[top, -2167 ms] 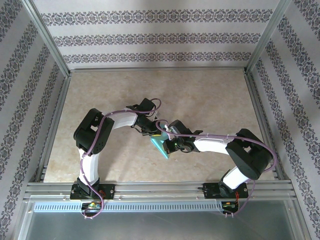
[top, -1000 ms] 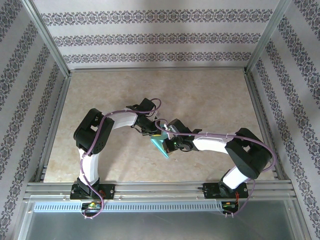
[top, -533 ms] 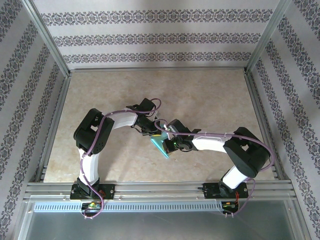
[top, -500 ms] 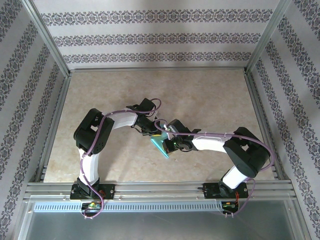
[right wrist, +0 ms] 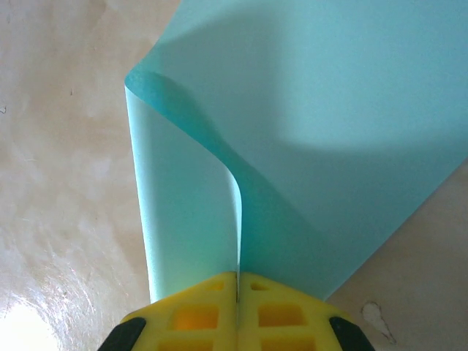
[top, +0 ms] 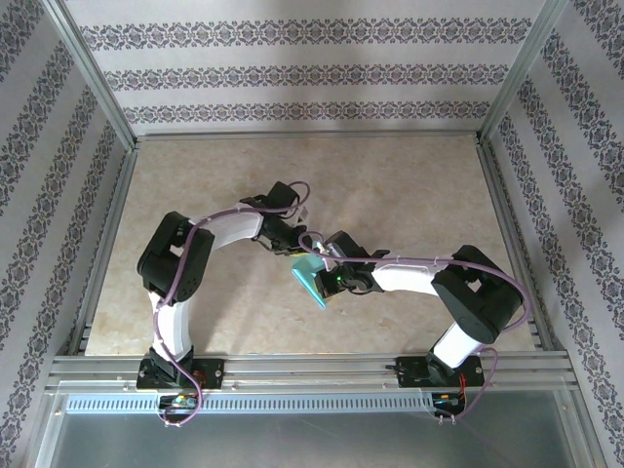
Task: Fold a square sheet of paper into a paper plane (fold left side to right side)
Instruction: Third fold the triangle at the center of the table.
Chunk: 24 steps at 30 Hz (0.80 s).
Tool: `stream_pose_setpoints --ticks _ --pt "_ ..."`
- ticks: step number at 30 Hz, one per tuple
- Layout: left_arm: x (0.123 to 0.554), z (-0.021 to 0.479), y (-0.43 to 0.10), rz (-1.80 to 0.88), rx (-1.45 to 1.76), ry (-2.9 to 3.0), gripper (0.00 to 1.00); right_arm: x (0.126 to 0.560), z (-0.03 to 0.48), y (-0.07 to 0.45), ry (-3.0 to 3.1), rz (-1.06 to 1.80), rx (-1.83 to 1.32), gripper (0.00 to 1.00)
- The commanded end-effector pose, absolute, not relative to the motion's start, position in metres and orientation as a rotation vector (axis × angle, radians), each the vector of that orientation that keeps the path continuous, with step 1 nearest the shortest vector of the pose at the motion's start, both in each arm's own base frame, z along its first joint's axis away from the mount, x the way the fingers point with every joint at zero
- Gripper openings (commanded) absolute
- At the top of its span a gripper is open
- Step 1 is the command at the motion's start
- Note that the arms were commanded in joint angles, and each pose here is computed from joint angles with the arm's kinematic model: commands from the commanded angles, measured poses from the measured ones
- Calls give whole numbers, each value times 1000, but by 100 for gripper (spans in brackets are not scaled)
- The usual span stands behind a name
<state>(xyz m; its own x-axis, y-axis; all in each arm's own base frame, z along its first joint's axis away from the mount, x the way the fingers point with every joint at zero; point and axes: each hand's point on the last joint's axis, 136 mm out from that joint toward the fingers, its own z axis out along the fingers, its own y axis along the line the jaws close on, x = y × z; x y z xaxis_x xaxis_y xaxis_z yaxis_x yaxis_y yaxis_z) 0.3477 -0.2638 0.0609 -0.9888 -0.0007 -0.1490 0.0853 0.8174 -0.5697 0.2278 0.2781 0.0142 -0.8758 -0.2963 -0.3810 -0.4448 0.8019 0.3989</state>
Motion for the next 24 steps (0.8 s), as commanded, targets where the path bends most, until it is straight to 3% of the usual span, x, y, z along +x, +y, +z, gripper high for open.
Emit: stream_pose_setpoints --ticks 1,6,13,24 --pt "348 88 -239 -908 44 2776 17 214 -10 263 2788 618 -589 0" --pt "321 95 -226 -1018 -6 2694 9 215 -9 264 2788 622 -590 0" --pt "280 94 -252 -1269 -34 2645 7 213 -10 265 2793 635 -593 0" --pt "265 72 -290 -1360 -24 2690 4 213 -10 265 2794 635 -594 0"
